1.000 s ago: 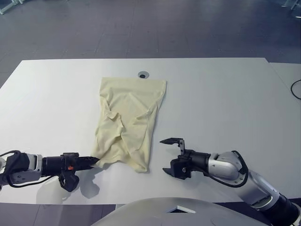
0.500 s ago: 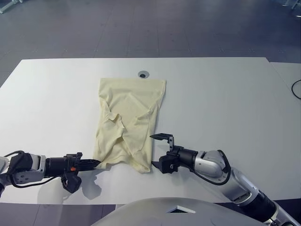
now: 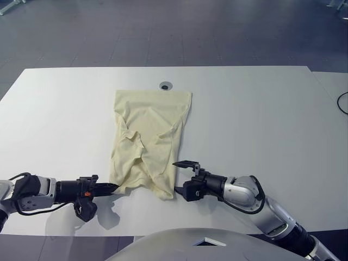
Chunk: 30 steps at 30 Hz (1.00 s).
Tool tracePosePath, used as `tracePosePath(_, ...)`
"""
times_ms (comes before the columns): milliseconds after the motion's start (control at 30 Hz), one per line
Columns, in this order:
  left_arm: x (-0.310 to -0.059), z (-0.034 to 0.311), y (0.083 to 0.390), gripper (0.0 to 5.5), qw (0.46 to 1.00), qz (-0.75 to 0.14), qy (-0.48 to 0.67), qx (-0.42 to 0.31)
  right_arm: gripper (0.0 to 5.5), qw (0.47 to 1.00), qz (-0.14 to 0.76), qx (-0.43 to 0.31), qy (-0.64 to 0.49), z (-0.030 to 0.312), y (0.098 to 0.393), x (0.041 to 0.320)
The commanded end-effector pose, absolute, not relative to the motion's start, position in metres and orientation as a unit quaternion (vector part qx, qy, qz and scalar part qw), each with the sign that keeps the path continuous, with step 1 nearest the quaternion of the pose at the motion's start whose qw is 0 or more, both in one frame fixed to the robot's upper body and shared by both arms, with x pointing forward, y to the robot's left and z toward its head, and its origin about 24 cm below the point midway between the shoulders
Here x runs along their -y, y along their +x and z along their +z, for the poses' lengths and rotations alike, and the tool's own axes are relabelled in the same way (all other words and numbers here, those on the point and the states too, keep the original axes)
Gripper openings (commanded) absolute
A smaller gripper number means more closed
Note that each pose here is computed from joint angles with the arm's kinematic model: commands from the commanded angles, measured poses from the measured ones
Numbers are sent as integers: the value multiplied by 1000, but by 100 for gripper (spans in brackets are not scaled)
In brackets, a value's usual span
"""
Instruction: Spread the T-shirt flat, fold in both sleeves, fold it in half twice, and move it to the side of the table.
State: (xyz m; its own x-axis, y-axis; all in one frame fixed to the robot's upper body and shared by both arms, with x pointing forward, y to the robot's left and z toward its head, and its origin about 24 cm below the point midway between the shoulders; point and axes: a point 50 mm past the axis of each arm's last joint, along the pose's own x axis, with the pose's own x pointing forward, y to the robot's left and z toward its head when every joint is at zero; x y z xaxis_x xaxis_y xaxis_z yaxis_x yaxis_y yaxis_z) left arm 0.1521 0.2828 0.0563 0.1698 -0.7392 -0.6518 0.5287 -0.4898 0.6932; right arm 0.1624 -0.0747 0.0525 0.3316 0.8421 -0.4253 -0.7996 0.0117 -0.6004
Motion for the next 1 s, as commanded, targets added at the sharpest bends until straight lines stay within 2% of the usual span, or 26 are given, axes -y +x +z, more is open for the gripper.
tracePosePath(33,-286,57,156,0,483,-645,587,76,332,719,576,31,-388,53,163,71)
tracePosePath(733,-282,59,166,0,484,-645,585,87,1,718,604,17,-346,50,156,70)
tracePosePath(767,-281,60,166,0,487,-643,583,92,1,719,603,16,-345,50,157,70)
tracePosePath(867,-271,66,170,0,502,-640,570,113,1,730,589,-6,-347,48,156,87)
tracePosePath(1000,-244,79,165,0,560,-641,511,123,1,745,554,-55,-366,54,157,136)
